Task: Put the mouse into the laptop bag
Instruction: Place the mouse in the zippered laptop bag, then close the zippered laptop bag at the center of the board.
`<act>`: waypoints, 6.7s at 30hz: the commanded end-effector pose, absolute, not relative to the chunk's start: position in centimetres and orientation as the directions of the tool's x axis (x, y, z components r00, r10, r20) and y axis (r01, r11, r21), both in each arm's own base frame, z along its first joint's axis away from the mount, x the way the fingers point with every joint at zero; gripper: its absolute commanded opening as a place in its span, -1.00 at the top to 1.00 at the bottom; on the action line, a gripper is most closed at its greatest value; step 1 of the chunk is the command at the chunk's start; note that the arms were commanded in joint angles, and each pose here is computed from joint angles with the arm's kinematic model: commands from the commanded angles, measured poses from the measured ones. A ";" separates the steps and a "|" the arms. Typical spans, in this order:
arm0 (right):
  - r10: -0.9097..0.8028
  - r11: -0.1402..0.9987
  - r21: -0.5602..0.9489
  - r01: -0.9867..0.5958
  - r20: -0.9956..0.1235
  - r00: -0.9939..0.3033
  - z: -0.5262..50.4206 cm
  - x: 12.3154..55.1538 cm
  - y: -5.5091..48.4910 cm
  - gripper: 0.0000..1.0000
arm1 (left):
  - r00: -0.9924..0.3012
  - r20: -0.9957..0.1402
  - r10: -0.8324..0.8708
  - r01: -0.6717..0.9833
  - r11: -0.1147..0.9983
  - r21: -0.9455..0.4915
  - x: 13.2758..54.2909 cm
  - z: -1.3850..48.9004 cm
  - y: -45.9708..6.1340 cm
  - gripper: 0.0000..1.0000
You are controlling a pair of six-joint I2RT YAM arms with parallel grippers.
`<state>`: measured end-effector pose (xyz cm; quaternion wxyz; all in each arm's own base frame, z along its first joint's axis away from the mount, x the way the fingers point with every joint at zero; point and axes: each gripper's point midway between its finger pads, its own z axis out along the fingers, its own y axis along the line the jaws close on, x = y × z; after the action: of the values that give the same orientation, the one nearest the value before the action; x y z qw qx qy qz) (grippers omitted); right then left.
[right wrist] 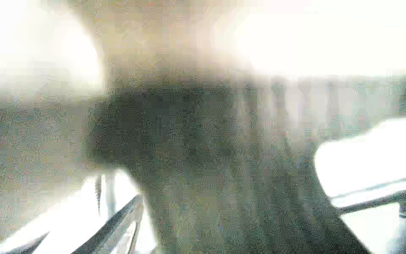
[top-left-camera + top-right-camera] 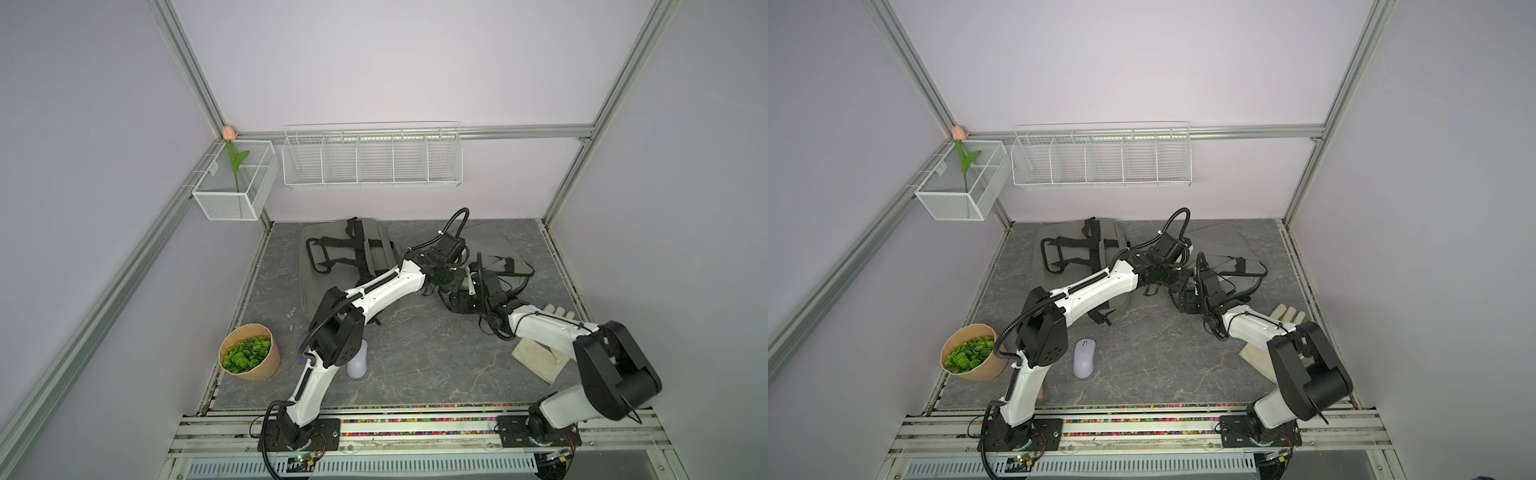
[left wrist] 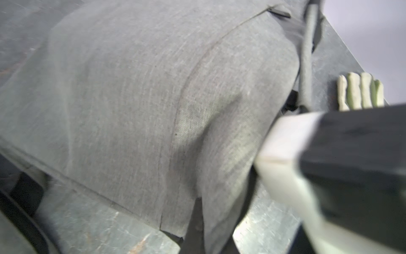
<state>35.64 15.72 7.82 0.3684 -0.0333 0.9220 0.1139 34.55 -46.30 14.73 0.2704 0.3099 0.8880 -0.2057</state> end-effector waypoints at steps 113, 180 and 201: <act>0.568 0.433 0.901 0.026 -0.250 -0.784 5.8 36.4 15.7 0.86 | -0.675 -0.554 0.487 0.707 0.643 -0.296 31.1 15.3 -49.0 1.00; 0.553 0.446 0.894 0.050 -0.231 -0.801 4.5 39.5 18.0 0.86 | -0.676 -0.545 0.496 0.715 0.622 -0.321 30.3 15.3 -50.2 1.00; 0.469 0.833 0.491 0.254 -0.384 -0.795 11.6 31.1 6.5 0.65 | -0.670 -0.582 0.461 0.718 0.603 -0.347 29.8 17.9 -49.8 -0.10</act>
<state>34.86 8.94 15.25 0.3297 0.1842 0.8759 0.3002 30.47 -49.38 14.43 0.2026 0.3394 0.8824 -0.2552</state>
